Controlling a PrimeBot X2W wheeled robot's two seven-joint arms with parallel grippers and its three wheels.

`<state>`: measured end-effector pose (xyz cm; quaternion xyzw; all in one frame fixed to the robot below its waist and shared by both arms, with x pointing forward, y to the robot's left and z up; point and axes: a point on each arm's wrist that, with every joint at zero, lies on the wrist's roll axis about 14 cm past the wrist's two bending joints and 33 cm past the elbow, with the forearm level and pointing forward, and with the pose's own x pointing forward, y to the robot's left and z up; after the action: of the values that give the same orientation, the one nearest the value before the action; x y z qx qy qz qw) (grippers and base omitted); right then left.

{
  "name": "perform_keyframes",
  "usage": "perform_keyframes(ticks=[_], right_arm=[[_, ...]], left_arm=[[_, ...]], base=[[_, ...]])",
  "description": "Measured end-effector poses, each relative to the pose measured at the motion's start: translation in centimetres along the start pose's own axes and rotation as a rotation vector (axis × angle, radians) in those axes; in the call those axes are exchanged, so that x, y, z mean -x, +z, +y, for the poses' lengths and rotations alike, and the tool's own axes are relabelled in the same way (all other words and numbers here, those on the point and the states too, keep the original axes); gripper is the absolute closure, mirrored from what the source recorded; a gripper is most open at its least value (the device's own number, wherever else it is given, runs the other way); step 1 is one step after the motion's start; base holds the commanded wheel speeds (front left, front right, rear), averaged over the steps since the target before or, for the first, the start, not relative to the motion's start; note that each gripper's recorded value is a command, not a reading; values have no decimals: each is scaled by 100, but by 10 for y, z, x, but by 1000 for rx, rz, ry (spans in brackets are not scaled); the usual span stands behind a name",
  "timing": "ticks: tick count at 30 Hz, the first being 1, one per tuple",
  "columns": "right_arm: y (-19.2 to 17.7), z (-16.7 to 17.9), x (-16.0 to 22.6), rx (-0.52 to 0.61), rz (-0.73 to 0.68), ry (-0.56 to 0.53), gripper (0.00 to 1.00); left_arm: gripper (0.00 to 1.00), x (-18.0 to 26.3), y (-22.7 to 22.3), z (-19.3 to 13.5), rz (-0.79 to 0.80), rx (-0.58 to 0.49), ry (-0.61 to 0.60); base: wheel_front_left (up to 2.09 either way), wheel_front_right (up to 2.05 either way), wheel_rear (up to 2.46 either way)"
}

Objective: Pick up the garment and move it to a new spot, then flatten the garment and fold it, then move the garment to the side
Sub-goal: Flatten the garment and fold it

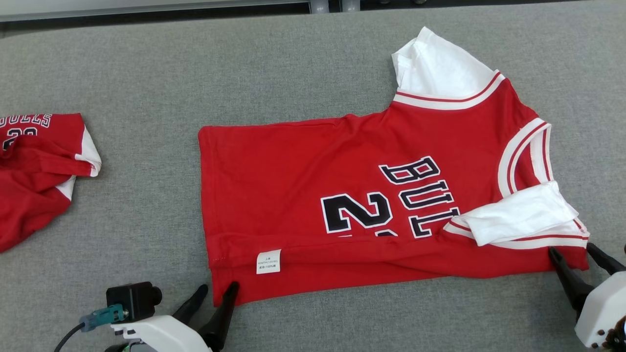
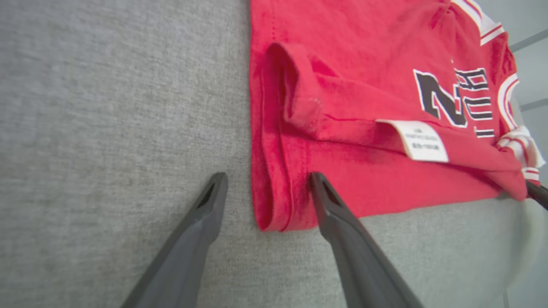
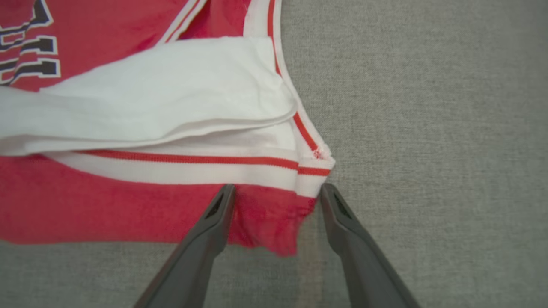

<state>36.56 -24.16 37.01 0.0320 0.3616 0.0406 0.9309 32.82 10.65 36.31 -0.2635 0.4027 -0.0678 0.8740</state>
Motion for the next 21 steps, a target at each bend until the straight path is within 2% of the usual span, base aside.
perform_keyframes(ticks=[5, 6, 7, 8, 9, 11, 15, 21], right_arm=[[-3, 5, -8, -29, 29, 25, 0], [-2, 7, -9, -37, 27, 32, 0], [0, 9, -10, -46, 23, 41, 0], [3, 10, -11, -63, 9, 47, 0], [5, 11, -11, -92, 0, 51, 55], [6, 13, -11, -108, 4, 67, 100], [20, 8, -4, -155, -8, 91, 100], [53, -12, 14, -156, -35, 98, 100]], left_arm=[[0, -5, -4, -5, 33, 6, -37], [29, -6, -4, -7, 37, 10, -47], [62, -6, -4, -9, 39, 8, -57], [100, -6, -5, -10, 42, 14, -67], [100, -6, -5, -12, 48, 19, -79], [100, -5, -10, -18, 69, 48, -110], [100, 5, -24, -40, 140, 121, -204], [100, 28, 5, -34, 103, 82, -242]], base=[[0, 0, 0], [0, 0, 0], [0, 0, 0], [0, 0, 0], [0, 0, 0], [0, 0, 0], [0, 0, 0], [0, 0, 0]])
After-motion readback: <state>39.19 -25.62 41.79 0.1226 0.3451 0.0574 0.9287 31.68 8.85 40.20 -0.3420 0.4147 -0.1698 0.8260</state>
